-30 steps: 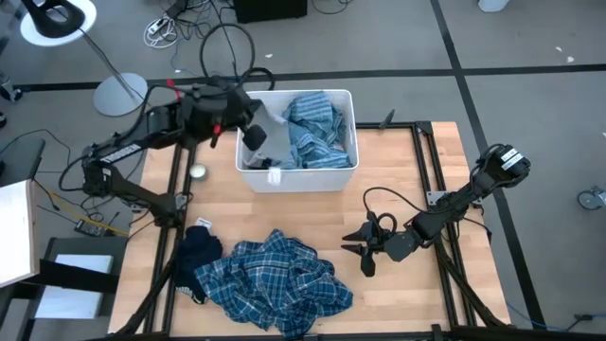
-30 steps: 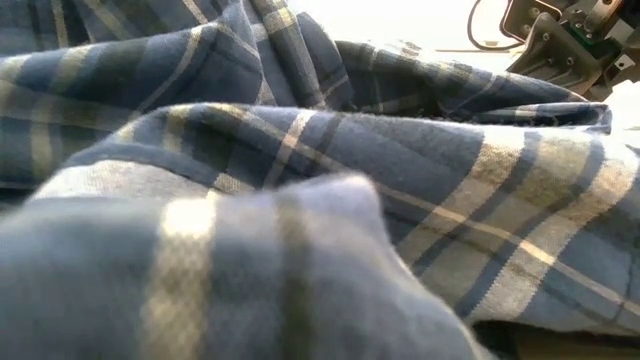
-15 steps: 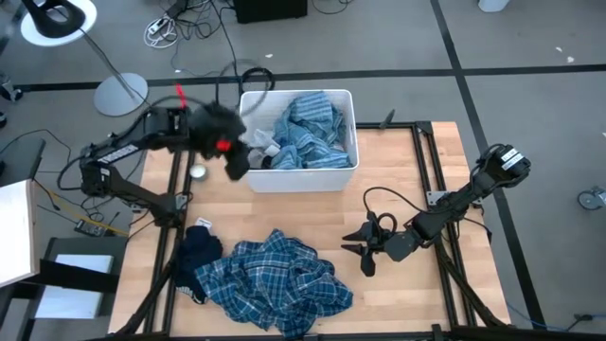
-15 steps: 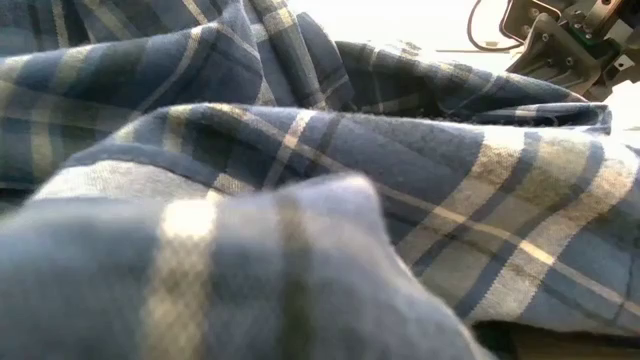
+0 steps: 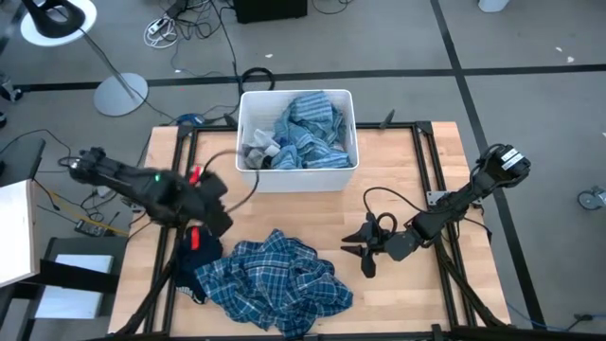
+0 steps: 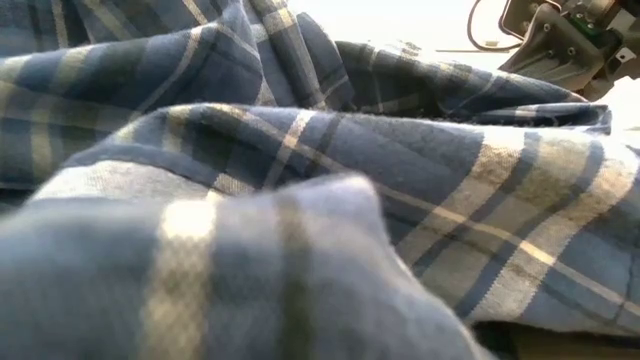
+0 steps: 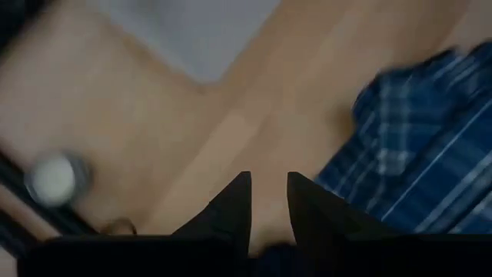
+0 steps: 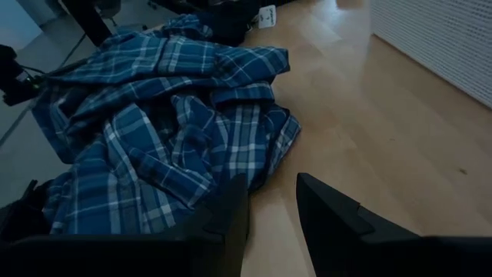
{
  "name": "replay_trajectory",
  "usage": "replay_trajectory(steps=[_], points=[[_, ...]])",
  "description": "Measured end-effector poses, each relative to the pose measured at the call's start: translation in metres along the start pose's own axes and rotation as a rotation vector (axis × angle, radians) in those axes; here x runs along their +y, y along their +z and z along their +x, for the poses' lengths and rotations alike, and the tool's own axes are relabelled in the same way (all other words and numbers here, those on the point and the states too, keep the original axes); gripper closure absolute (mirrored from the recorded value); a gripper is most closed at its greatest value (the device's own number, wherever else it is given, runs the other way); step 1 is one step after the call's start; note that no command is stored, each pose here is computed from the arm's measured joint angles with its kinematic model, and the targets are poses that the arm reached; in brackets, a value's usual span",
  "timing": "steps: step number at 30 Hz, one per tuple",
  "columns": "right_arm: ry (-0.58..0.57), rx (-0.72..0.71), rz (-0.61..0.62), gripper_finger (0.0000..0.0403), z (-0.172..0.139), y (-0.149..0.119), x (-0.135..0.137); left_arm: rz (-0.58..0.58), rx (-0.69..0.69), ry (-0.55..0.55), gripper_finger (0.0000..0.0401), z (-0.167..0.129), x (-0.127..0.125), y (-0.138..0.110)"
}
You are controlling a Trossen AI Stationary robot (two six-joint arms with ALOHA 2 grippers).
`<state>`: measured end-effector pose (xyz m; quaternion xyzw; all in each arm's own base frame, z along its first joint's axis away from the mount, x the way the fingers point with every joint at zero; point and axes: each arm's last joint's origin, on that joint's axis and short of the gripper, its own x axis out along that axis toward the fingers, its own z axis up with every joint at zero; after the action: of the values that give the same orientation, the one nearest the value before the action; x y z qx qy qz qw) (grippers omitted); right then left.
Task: Sort clothes
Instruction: Put the black underwear into the white laundry bin
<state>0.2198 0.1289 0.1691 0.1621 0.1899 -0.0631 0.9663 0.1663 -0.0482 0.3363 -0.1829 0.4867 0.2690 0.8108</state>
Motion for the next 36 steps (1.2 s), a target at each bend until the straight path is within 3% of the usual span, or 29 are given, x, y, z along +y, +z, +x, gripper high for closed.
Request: replay_trajectory(steps=[8, 17, 23, 28, 32, 36], points=[[0.007, -0.008, 0.006, 0.0288, 0.000, 0.001, 0.001, -0.086, 0.097, -0.004, 0.0311, 0.041, -0.012, -0.065], [0.009, -0.012, 0.009, 0.0288, 0.000, 0.001, 0.001, -0.152, 0.170, -0.013, 0.0311, 0.082, -0.012, -0.116], [0.009, -0.012, 0.009, 0.0288, 0.000, 0.001, 0.001, -0.171, 0.252, 0.049, 0.0311, 0.102, -0.001, -0.136], [0.011, -0.014, 0.011, 0.0288, 0.000, 0.002, 0.001, -0.207, 0.359, 0.013, 0.0317, 0.118, 0.002, -0.149], [0.011, -0.015, 0.011, 0.0288, 0.000, 0.002, 0.001, -0.214, 0.371, -0.057, 0.0381, 0.121, -0.004, -0.150], [0.011, -0.015, 0.012, 0.0288, 0.000, 0.002, 0.001, -0.176, 0.297, -0.135, 0.0396, 0.104, -0.017, -0.137]])
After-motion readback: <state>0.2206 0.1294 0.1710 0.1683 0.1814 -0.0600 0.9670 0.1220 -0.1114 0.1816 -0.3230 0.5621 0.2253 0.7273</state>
